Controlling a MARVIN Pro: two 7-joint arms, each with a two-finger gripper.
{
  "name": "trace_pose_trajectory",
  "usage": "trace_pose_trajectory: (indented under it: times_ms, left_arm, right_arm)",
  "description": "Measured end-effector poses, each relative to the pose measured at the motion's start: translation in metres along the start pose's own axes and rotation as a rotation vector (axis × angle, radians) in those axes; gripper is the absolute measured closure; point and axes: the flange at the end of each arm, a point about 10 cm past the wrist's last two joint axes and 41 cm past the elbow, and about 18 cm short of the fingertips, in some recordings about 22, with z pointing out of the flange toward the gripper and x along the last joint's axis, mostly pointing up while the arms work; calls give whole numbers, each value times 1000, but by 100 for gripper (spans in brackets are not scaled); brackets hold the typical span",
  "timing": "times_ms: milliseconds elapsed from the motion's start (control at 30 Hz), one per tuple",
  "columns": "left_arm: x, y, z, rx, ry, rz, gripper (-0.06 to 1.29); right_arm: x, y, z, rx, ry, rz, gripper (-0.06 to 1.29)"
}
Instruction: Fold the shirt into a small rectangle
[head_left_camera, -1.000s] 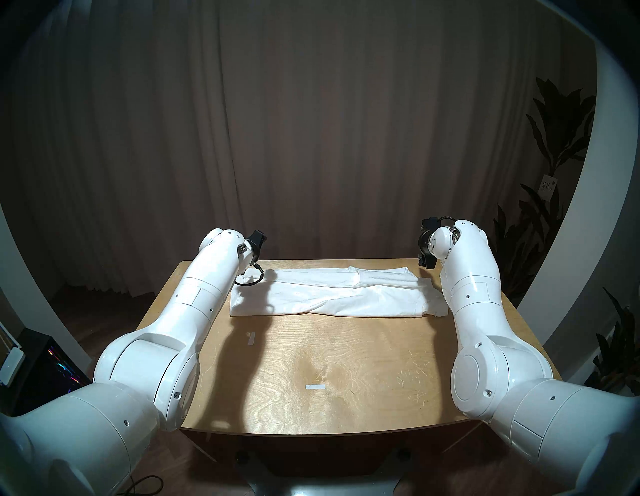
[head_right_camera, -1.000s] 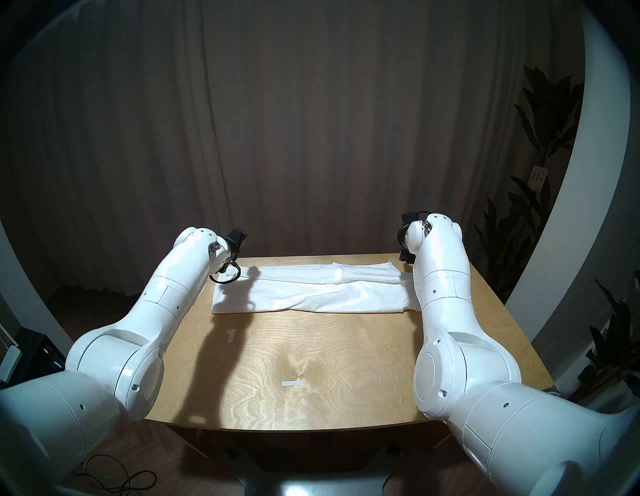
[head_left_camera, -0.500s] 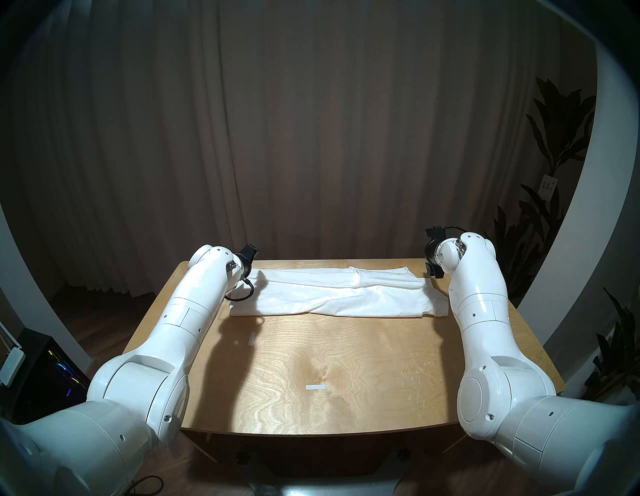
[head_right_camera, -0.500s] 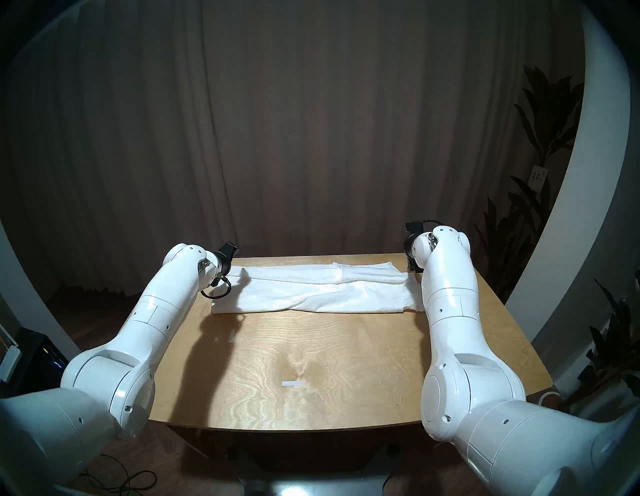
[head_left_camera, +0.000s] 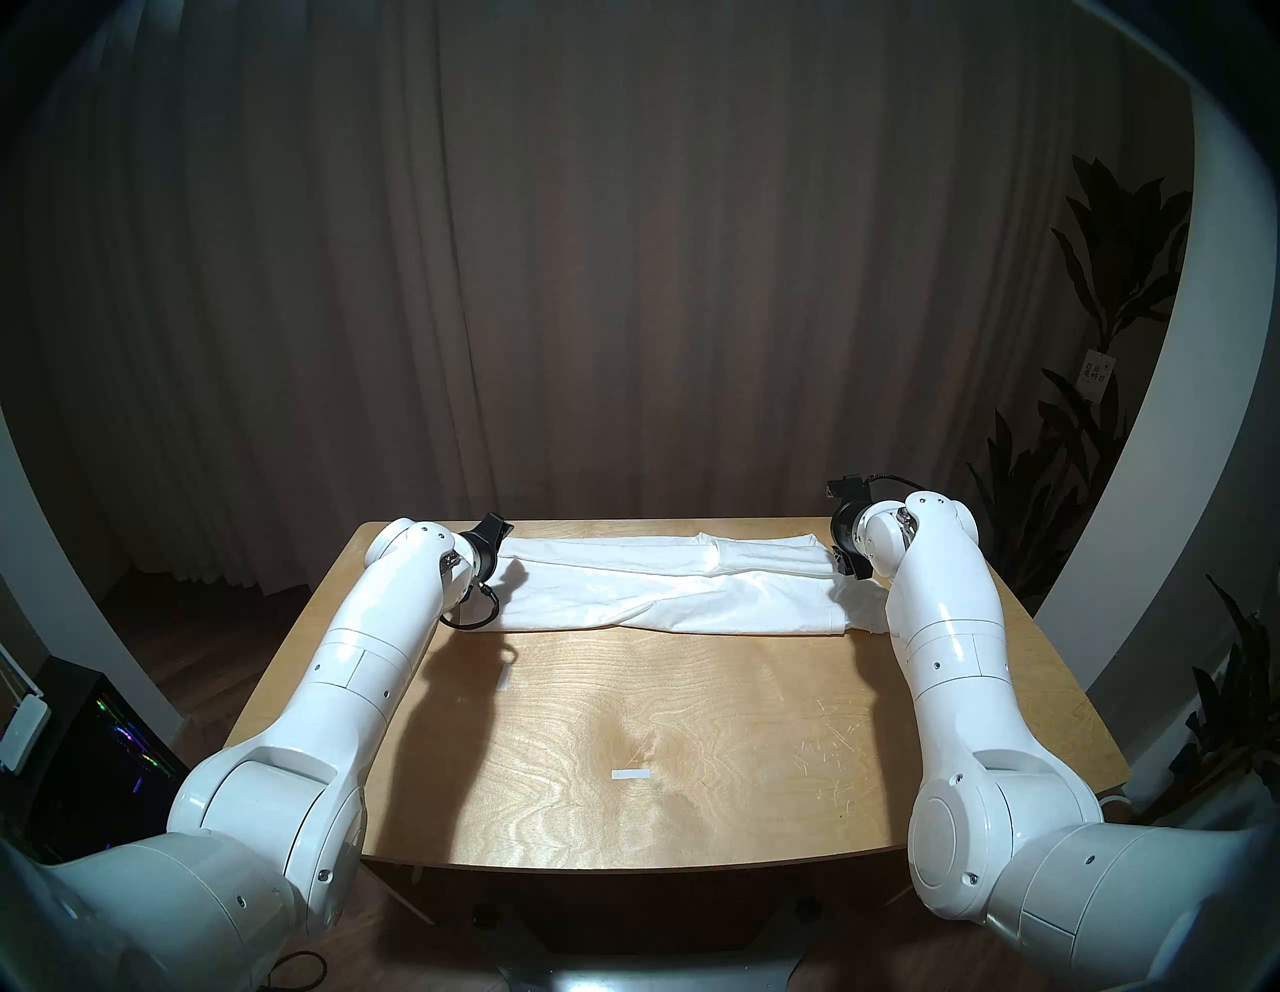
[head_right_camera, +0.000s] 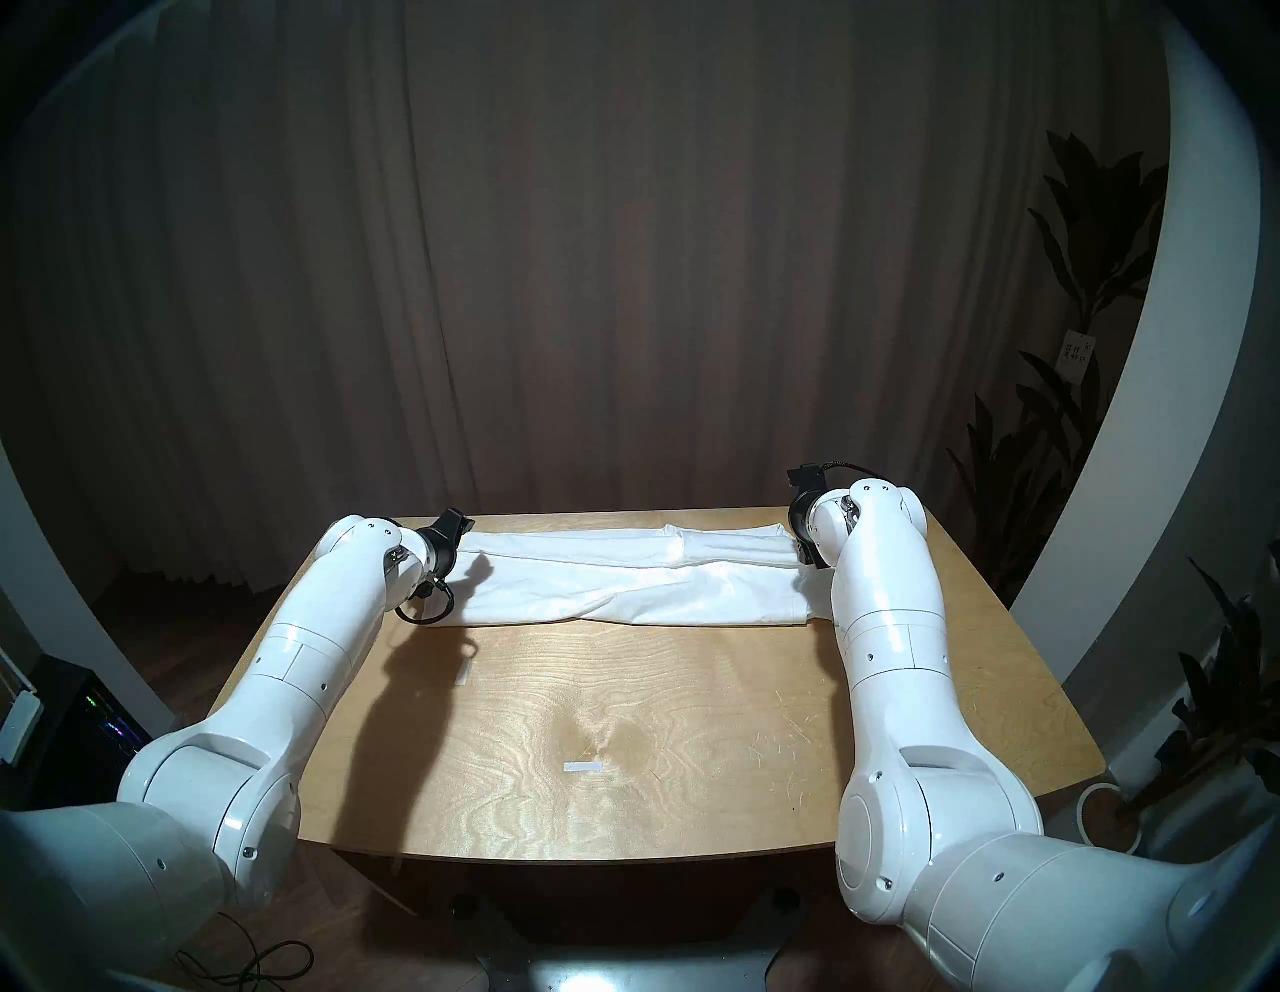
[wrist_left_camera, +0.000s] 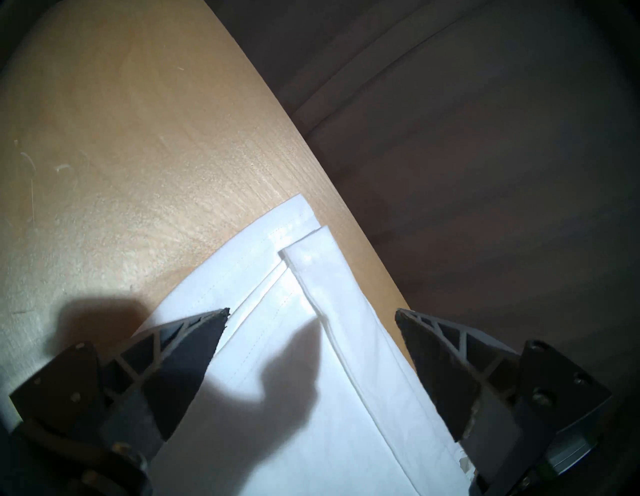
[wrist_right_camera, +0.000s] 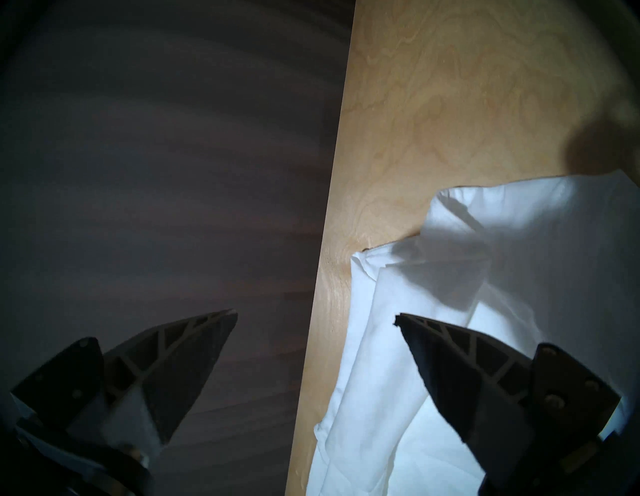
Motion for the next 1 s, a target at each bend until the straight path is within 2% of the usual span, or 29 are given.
trace_pose_trajectory:
  times_ms: [533, 1000]
  left_arm:
    - [-8, -13, -9, -53, -29, -9, 2]
    - [-14, -18, -19, -105, -50, -17, 2]
  right_arm:
    - [-11, 10, -12, 39, -60, -25, -1]
    - [8, 26, -25, 56, -57, -22, -1]
